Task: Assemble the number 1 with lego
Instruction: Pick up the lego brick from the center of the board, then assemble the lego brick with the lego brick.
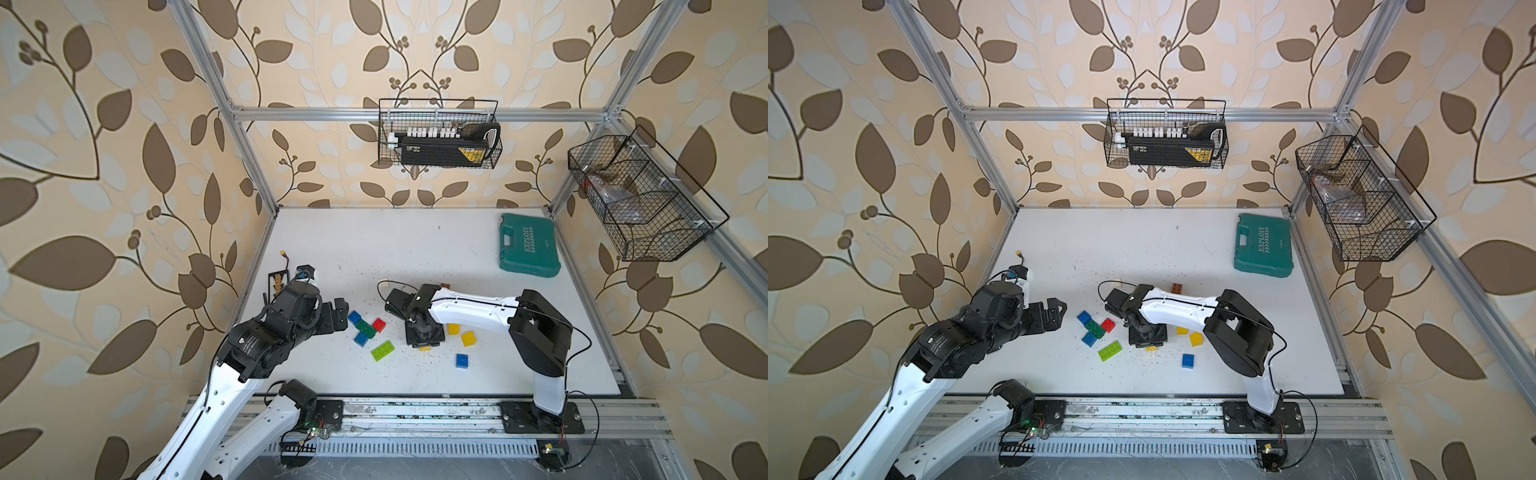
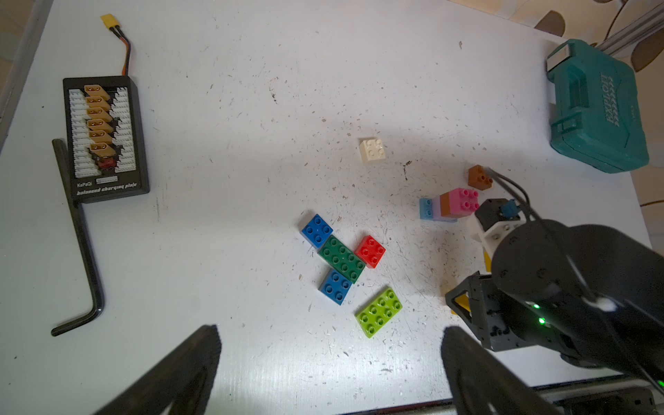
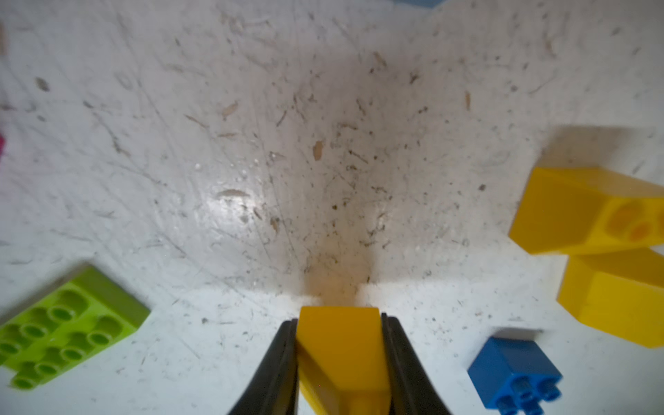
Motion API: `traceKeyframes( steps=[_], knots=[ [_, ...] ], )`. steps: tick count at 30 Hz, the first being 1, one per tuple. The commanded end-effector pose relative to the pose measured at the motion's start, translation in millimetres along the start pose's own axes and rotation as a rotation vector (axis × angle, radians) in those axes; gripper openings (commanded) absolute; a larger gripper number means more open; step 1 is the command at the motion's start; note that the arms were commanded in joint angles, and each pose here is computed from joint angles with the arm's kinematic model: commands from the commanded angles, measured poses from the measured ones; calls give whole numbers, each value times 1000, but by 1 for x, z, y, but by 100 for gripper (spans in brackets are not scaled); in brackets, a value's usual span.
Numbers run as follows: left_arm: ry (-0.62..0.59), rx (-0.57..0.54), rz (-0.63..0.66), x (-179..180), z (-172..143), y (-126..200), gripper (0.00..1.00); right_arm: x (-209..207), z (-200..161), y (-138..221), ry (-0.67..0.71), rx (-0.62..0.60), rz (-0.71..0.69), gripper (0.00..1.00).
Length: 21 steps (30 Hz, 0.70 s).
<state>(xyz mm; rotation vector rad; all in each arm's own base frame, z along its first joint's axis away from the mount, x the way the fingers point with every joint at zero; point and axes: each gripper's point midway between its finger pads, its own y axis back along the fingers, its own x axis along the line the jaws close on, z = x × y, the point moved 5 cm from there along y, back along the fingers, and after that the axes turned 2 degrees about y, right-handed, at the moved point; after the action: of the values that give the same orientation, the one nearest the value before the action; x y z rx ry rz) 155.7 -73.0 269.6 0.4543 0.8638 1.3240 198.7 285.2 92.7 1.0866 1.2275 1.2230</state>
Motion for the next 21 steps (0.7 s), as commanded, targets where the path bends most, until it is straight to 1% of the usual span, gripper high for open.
traceKeyframes(
  steps=[1, 5, 10, 13, 19, 21],
  knots=[
    [-19, -9, -24, -3, 0, 2, 99, -9, -1, 31, -4, -26, 7, 23],
    [-19, -16, -26, -2, 0, 3, 99, -13, 13, 54, -21, -49, 35, 23],
    [-16, -20, -28, -2, 0, 4, 99, -21, 44, 75, -54, -69, 59, 23],
    [-14, -27, -31, -1, 0, 6, 99, -25, 61, 80, -72, -69, 62, 22],
    [-14, -26, -34, -2, 0, 6, 99, -25, 87, 78, -105, -47, 70, 22],
    [-14, -28, -37, -2, 0, 7, 99, -22, 92, 77, -76, -44, 65, 22]
  ],
)
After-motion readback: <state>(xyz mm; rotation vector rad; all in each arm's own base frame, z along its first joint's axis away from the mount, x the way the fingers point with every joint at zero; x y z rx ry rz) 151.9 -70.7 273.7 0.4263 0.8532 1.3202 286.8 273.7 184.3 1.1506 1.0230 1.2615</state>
